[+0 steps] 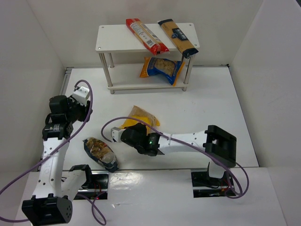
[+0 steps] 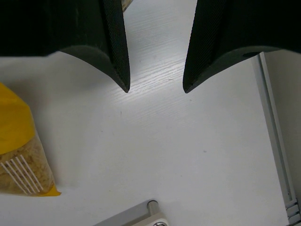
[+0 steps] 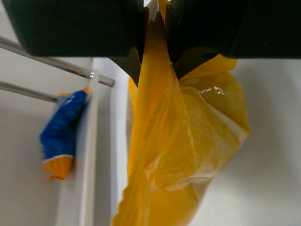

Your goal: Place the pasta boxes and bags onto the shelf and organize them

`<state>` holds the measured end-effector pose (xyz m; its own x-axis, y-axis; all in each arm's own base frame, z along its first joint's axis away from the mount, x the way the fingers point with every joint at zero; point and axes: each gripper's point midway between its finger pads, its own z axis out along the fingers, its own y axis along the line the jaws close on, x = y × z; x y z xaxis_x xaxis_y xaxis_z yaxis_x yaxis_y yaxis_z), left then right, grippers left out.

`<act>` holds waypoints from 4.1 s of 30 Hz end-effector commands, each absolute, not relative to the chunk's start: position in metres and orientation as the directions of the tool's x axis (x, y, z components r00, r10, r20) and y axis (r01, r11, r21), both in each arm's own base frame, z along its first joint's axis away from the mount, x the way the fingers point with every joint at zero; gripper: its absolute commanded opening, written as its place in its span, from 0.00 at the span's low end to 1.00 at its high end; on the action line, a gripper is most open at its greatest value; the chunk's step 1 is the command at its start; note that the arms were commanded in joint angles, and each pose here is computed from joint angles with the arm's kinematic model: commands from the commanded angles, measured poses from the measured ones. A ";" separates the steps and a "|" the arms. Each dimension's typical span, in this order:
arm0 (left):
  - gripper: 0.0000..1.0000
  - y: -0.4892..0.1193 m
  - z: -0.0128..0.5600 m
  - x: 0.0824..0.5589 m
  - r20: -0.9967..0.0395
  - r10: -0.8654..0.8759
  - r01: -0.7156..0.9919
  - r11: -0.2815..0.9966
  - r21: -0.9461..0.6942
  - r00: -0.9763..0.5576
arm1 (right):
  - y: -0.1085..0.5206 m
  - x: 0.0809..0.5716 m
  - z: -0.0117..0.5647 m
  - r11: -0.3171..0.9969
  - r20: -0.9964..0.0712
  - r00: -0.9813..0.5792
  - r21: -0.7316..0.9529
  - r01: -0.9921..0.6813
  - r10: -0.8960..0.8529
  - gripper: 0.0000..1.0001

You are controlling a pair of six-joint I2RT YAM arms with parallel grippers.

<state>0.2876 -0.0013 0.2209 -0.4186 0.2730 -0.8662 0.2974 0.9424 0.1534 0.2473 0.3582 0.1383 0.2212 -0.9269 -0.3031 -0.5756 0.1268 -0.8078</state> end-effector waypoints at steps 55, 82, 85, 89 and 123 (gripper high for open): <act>0.97 0.009 0.220 0.293 -0.872 0.286 0.252 0.948 0.196 -0.397 | 0.285 0.295 0.138 0.033 -0.532 0.344 -0.577 -0.816 -0.774 1.00; 0.99 0.016 0.203 0.297 -0.843 0.290 0.238 0.951 0.199 -0.452 | 0.316 0.313 0.096 -0.096 -0.486 0.429 -0.569 -0.817 -0.761 1.00; 0.99 0.016 0.203 0.297 -0.843 0.290 0.238 0.951 0.199 -0.452 | 0.322 0.316 0.096 -0.097 -0.493 0.434 -0.570 -0.816 -0.754 1.00; 0.99 0.016 0.201 0.298 -0.840 0.289 0.240 0.951 0.196 -0.460 | 0.330 0.322 0.100 -0.095 -0.501 0.441 -0.574 -0.813 -0.745 1.00; 0.99 0.017 0.198 0.299 -0.834 0.297 0.246 0.948 0.200 -0.465 | 0.367 0.323 0.116 0.059 -0.552 0.330 -0.572 -0.818 -0.766 0.00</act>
